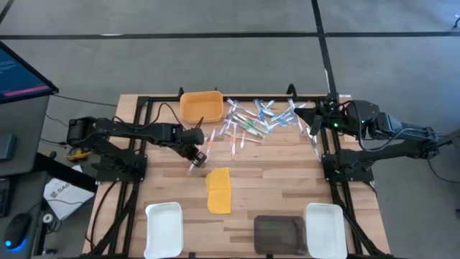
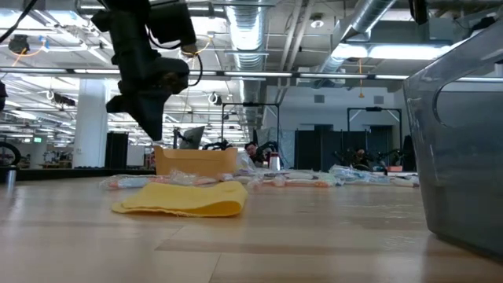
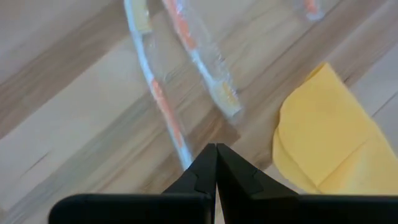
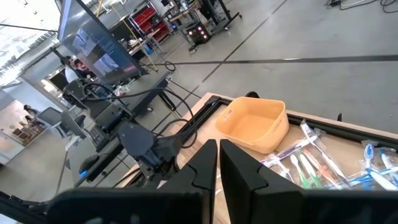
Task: Pick & Place Toothbrushes
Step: Put the orange toothbrush into the left white bin
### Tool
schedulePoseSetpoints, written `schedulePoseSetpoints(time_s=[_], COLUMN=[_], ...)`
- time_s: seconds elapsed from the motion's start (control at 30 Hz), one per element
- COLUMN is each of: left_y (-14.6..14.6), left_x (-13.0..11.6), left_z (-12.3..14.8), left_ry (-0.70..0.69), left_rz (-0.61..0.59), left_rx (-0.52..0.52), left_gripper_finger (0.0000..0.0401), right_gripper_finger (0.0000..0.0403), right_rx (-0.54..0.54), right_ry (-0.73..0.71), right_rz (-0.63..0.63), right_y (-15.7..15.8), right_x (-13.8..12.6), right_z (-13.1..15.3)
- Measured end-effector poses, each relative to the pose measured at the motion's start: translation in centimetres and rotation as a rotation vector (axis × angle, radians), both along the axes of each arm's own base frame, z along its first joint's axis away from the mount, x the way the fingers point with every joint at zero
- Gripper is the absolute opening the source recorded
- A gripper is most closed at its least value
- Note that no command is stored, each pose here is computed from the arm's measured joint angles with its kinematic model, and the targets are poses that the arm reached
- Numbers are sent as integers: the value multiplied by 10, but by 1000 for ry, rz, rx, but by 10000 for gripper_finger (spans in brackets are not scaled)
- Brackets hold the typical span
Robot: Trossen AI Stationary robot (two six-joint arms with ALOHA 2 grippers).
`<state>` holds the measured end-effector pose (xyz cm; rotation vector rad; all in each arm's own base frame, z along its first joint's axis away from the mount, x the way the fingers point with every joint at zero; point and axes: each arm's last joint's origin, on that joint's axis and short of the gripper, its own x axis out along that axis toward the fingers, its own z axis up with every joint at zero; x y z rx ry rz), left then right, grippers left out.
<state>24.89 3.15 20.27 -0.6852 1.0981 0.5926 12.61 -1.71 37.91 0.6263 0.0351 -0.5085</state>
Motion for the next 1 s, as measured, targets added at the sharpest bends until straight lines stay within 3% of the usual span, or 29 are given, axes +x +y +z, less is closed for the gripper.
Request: schedulePoseSetpoints(time_s=[0.27,0.8,1.0], left_y=[2,9,13], left_x=[12,9,12], left_z=[4,3,-6], left_ry=[-148,-121,-75], left_rz=[44,85,74], left_rx=[3,48,52], left_gripper_finger=[2,4,39], right_gripper_finger=[17,17,17], right_rx=[2,2,3], right_ry=[-1,1,7], right_rz=[0,0,-1], right_y=[0,0,0], right_x=[0,0,0], right_z=[0,0,-1])
